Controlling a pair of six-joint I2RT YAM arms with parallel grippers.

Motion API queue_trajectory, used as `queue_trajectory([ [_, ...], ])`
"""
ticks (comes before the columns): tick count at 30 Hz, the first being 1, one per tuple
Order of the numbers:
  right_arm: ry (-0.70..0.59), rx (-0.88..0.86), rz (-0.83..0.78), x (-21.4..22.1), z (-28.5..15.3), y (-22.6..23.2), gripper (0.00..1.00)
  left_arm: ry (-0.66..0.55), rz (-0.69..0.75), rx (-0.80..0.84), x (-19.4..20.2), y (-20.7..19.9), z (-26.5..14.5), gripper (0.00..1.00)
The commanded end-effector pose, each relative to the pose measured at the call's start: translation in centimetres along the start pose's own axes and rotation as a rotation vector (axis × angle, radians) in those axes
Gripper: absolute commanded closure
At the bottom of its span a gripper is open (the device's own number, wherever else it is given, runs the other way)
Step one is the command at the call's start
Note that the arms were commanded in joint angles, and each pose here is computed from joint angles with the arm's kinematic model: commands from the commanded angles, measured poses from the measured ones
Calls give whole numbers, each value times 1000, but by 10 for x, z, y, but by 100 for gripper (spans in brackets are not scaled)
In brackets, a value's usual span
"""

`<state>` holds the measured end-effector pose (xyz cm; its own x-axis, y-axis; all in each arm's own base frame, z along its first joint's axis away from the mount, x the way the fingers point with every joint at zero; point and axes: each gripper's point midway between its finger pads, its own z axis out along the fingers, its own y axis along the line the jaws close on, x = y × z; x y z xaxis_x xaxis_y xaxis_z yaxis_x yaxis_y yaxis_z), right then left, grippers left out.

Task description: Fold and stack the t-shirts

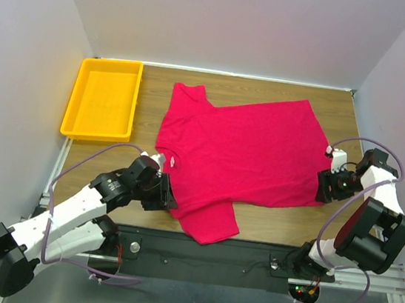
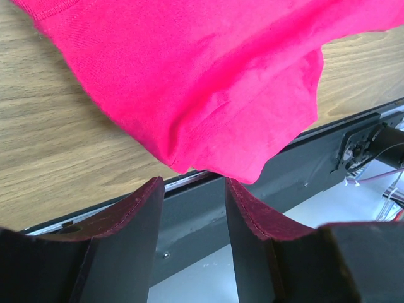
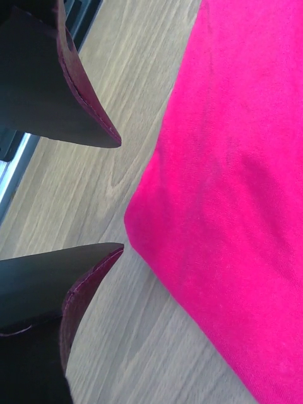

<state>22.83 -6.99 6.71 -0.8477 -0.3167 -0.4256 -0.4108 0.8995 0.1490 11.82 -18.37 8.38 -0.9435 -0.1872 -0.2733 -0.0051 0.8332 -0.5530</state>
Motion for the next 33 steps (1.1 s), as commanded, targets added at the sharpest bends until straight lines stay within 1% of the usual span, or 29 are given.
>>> queue_trajectory([
  [1,-15,2,-3,-4,-5,-2,33,-14,0,33,-3,-5,4,46],
  [10,1,-15,31,3,4,-2,33,42,-39,89,18,1,12,46],
  [15,3,-17,48,4,8,-3,34,46,-53,68,17,4,21,46],
  [21,-3,-5,42,3,6,-5,34,36,-73,77,10,-3,29,46],
  [24,-9,-14,46,1,7,-5,34,33,-81,47,6,0,35,49],
  [29,-22,-29,57,-1,8,-3,34,11,-89,1,-3,5,46,57],
  [30,-24,-29,55,-2,9,-3,34,18,-89,-16,-2,8,49,61],
  [31,-24,-27,54,-2,9,-4,34,2,-79,-15,-7,6,50,72],
  [32,-25,-26,53,-2,9,-4,34,-7,-78,-24,-9,7,51,79],
  [33,-26,-24,52,-2,8,-5,34,-30,-74,-36,-15,7,52,92],
])
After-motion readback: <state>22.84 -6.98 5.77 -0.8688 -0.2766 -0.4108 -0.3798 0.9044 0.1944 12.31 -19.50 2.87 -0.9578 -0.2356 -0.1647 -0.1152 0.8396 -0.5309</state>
